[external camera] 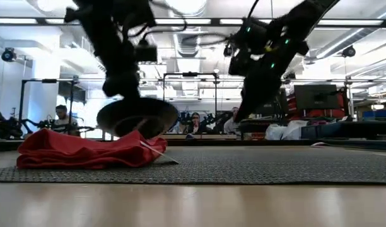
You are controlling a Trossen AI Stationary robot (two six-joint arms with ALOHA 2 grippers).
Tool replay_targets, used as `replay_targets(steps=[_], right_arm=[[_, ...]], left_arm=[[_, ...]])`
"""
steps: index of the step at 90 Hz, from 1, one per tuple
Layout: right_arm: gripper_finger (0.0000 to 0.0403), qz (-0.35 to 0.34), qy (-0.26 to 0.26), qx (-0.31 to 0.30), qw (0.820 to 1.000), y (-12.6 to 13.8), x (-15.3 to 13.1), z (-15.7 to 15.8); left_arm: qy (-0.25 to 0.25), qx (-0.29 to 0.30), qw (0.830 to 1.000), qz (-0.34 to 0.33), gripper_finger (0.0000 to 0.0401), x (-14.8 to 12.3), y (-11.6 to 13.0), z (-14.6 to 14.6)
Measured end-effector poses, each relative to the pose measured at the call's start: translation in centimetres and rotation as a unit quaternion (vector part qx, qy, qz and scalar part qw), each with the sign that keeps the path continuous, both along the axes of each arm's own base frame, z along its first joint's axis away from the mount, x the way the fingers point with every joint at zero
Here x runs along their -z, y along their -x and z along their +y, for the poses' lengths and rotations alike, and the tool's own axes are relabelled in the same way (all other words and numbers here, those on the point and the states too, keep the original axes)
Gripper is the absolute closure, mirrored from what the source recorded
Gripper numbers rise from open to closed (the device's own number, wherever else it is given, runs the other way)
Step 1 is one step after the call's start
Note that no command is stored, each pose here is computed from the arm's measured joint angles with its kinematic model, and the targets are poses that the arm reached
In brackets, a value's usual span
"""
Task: Set table place
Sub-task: Put the green plate in the center of the gray table mat
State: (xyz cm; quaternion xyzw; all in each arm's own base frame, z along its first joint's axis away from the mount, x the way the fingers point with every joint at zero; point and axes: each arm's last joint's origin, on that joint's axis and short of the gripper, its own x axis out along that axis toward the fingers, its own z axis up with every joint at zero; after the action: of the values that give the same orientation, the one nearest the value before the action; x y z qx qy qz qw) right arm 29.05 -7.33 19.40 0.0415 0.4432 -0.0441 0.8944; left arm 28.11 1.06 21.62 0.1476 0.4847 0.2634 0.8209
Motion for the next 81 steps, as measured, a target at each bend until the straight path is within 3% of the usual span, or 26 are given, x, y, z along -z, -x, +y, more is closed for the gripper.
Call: replay_targets(steps=[21, 47, 70, 81], right_arm=[[0.0167, 0.016, -0.045, 0.004, 0.999, 2.6, -3.1, 3.6], [0.0161, 0.031, -0.097, -0.019, 0.995, 6.4, -6.1, 9.1], [0.018, 0.029, -0.073, -0.007, 0.997, 10.5, -6.8, 12.4], [0.0187, 0.006, -0.063, -0.001, 0.998, 11.6, -6.8, 13.4]], left_arm=[[-0.02, 0.071, 0.997, -0.013, 0.04, -2.3, -3.7, -2.9], [-0.015, 0.154, 0.988, -0.001, 0.04, -1.1, -10.1, -8.8], [-0.013, 0.204, 0.979, -0.005, 0.04, 0.3, -14.2, -14.7], [-0.011, 0.206, 0.978, 0.02, 0.0401, 1.8, -15.2, -16.0]])
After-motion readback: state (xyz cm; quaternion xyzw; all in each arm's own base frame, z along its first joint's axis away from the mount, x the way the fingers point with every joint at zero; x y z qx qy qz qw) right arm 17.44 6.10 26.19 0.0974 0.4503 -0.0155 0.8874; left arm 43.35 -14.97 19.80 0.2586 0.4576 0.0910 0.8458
